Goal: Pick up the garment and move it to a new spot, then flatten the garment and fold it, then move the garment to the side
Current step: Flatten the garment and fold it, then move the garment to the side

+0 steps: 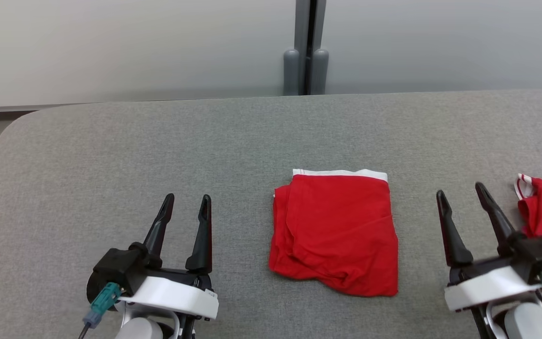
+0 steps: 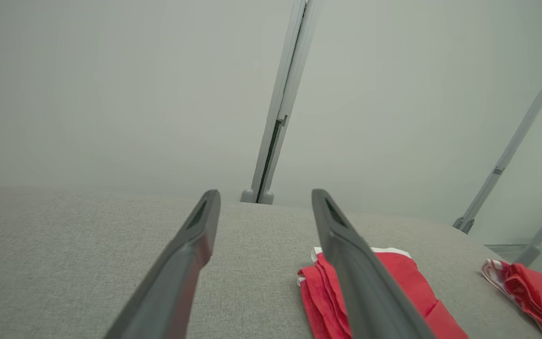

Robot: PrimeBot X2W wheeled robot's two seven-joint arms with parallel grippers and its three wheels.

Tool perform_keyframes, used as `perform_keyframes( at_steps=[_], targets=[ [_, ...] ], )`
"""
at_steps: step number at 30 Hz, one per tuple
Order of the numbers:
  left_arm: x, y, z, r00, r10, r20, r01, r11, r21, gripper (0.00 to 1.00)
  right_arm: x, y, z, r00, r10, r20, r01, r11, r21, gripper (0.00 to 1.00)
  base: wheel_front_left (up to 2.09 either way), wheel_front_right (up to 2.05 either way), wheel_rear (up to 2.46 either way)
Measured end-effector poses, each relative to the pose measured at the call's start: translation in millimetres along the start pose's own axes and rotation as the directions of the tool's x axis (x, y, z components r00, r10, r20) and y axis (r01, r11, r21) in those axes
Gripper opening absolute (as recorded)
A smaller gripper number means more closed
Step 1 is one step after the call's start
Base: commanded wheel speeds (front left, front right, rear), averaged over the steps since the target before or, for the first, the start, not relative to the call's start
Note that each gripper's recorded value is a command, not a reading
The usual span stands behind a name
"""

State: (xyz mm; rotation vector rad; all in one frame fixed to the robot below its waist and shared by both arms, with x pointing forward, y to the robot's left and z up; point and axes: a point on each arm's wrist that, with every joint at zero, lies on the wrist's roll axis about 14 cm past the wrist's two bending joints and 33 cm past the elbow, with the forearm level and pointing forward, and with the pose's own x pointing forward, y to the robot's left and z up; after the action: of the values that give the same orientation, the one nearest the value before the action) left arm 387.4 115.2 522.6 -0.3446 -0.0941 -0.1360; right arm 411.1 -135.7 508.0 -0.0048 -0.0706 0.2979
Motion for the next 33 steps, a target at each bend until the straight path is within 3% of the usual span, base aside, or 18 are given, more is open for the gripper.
perform_keyframes(
  at_steps=[6, 23, 33],
  targets=[
    [-3, -10, -11, 0.998, -0.044, -0.032, 0.047, 0.996, 0.076, 1.0, -22, -1, -7, 0.998, -0.066, -0.013, 0.066, 0.997, 0.034, 1.0, 0.0, 0.0, 0.0],
    [-13, -8, -5, 0.999, -0.033, -0.018, 0.034, 0.996, 0.085, 1.0, -23, 9, -9, 0.998, -0.06, -0.018, 0.061, 0.997, 0.057, 1.0, 0.0, 0.0, 0.0],
    [-12, 6, -24, 0.997, 0.001, -0.075, 0.007, 0.994, 0.106, 1.0, -3, 25, -60, 0.987, -0.006, -0.163, 0.031, 0.989, 0.148, 1.0, 0.0, 0.0, 0.0]
  ],
)
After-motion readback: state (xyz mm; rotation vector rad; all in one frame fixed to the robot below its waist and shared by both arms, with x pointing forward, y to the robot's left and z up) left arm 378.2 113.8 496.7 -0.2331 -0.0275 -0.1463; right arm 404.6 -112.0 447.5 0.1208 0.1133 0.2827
